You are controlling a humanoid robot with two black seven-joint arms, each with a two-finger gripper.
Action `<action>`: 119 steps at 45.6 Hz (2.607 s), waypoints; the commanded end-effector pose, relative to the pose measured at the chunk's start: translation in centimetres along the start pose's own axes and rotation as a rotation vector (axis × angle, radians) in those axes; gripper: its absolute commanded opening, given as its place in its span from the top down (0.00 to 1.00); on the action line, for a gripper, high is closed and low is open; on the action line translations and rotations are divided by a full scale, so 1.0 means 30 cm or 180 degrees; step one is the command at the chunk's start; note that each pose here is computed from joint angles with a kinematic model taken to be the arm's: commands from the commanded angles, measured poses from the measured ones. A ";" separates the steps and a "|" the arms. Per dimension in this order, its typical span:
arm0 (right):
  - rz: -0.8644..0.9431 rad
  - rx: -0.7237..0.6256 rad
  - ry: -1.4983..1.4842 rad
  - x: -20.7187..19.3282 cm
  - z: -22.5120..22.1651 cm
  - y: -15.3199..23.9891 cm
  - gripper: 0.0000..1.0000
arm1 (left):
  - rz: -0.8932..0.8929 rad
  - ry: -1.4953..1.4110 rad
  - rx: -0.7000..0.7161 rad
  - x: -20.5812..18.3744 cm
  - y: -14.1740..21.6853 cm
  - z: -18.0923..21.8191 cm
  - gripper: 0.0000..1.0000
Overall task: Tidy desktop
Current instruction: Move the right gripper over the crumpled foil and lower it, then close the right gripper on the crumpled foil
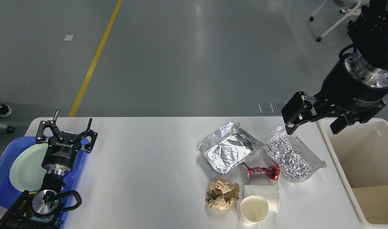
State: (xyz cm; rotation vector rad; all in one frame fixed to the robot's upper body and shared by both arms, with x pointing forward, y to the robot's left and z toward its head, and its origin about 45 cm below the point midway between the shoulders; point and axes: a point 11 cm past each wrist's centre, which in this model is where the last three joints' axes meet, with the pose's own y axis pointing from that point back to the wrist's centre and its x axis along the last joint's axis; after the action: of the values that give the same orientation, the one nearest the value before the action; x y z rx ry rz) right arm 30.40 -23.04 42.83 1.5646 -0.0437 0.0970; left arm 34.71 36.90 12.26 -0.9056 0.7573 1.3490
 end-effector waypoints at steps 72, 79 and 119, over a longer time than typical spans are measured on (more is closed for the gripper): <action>0.0101 0.0263 -0.3202 -0.059 0.523 -1.148 0.10 | 0.0003 0.0000 0.0000 0.001 0.000 0.000 0.04; 0.0247 0.0254 -0.3332 -0.067 0.548 -1.195 0.15 | 0.0003 0.0000 0.0000 0.001 0.000 0.000 0.04; 0.0400 0.0231 -0.3493 -0.068 0.546 -1.210 1.00 | -0.0002 0.0000 0.0000 -0.001 0.000 0.000 0.04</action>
State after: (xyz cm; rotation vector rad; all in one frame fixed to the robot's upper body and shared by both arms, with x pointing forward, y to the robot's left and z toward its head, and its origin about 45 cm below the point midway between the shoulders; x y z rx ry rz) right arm 32.08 -39.64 6.44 1.5141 -1.0026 -0.6720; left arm 34.71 36.90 12.26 -0.9055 0.7573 1.3490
